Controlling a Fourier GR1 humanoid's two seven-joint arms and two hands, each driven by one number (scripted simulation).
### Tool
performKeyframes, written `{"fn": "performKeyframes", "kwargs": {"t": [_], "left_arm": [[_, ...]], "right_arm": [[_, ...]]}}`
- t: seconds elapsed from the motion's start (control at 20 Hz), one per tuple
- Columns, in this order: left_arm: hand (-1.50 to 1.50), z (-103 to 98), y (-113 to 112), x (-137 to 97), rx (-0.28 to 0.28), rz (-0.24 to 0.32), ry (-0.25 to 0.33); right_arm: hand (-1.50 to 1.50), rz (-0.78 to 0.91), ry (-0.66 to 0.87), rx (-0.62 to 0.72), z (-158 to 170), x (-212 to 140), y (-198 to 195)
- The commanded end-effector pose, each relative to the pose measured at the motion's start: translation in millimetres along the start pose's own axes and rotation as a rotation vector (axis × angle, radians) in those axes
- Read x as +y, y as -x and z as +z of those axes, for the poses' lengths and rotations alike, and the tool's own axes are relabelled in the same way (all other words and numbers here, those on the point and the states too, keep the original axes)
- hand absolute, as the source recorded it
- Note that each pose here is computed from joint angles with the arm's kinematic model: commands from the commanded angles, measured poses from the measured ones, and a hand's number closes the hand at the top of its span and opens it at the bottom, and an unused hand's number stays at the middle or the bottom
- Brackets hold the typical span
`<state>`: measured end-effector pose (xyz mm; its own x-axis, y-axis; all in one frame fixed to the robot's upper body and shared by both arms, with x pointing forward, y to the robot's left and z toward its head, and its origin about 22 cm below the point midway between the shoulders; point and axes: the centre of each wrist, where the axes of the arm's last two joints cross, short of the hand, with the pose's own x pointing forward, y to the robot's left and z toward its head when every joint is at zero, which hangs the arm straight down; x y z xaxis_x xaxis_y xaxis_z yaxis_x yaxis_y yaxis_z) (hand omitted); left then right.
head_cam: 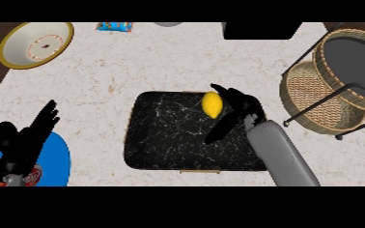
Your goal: Pick the lemon from the tray and place it in the tiered basket
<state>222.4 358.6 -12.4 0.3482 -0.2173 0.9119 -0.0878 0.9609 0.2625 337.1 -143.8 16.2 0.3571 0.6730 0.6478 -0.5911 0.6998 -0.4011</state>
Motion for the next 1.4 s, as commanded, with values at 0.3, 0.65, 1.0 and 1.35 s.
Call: {"fn": "performKeyframes", "kwargs": {"t": [0.3, 0.65, 1.0, 1.35], "left_arm": [[0.0, -8.7, 8.4, 14.5, 0.014, 0.014, -0.001], [0.0, -2.2, 11.6, 2.3, 0.018, 0.025, 0.001], [0.0, -1.9, 6.8, -3.3, 0.027, 0.025, 0.015], [0.0, -4.2, 10.1, -3.1, 0.044, 0.026, -0.003]], "right_arm": [[-1.5, 0.011, -0.042, 0.009, -23.9, 41.0, 7.2], [1.5, 0.016, -0.011, -0.163, -10.5, 49.0, 9.0], [1.5, -0.047, 0.102, -0.188, -14.6, 16.4, 1.9], [1.5, 0.155, 0.362, -0.124, 22.5, 83.3, -37.3]]}}
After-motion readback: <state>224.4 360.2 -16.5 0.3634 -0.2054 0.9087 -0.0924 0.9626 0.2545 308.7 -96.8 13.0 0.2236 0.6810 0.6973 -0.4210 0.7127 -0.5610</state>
